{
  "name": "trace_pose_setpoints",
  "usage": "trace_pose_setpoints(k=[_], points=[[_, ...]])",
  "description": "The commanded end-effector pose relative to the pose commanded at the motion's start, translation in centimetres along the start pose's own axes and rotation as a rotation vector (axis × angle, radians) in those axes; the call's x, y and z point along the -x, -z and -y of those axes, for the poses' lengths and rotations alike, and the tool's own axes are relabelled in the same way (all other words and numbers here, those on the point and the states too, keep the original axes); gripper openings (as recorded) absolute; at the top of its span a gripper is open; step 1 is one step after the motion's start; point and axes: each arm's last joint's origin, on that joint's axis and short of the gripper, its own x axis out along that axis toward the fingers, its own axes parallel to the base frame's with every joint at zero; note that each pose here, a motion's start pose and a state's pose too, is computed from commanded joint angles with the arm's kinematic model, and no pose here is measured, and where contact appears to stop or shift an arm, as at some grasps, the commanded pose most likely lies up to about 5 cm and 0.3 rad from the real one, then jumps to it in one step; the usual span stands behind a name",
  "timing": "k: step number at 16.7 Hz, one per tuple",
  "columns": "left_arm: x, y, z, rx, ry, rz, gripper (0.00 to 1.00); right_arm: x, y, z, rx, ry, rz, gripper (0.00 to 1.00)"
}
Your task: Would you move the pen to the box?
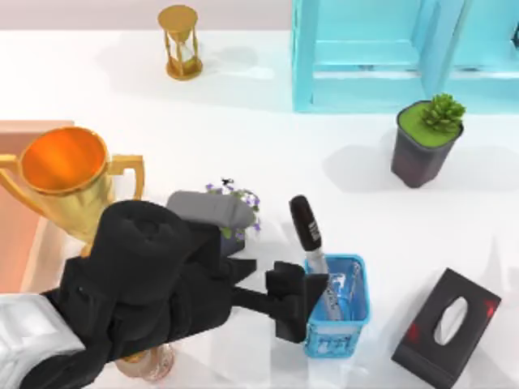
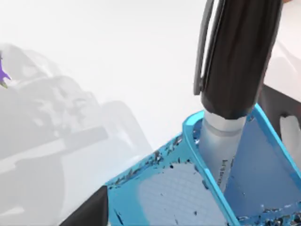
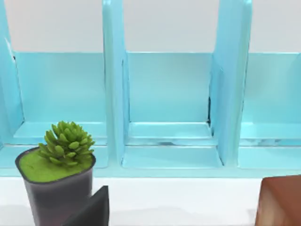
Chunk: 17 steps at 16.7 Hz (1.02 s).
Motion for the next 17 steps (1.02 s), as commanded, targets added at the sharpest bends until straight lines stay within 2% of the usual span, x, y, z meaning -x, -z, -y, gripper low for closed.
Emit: trace_pose_setpoints(k=[4, 8, 15, 17], points=[[-3.7, -0.5, 0.2, 0.001, -0.001, 0.001, 1.0, 0.0, 0.0, 0.0, 0.0, 0.0, 0.0, 1.0], [-7.0, 0.4, -0.3, 0.0, -0.002, -0.002, 1.0, 0.0, 0.0, 0.0, 0.0, 0.0, 0.0, 1.0], [-8.2, 0.9, -0.6, 0.001, -0.002, -0.002, 1.0, 0.0, 0.0, 0.0, 0.0, 0.0, 0.0, 1.0], [-8.2, 0.9, -0.6, 0.001, -0.002, -0.002, 0.85, 0.0, 0.0, 0.0, 0.0, 0.0, 0.0, 1.0]])
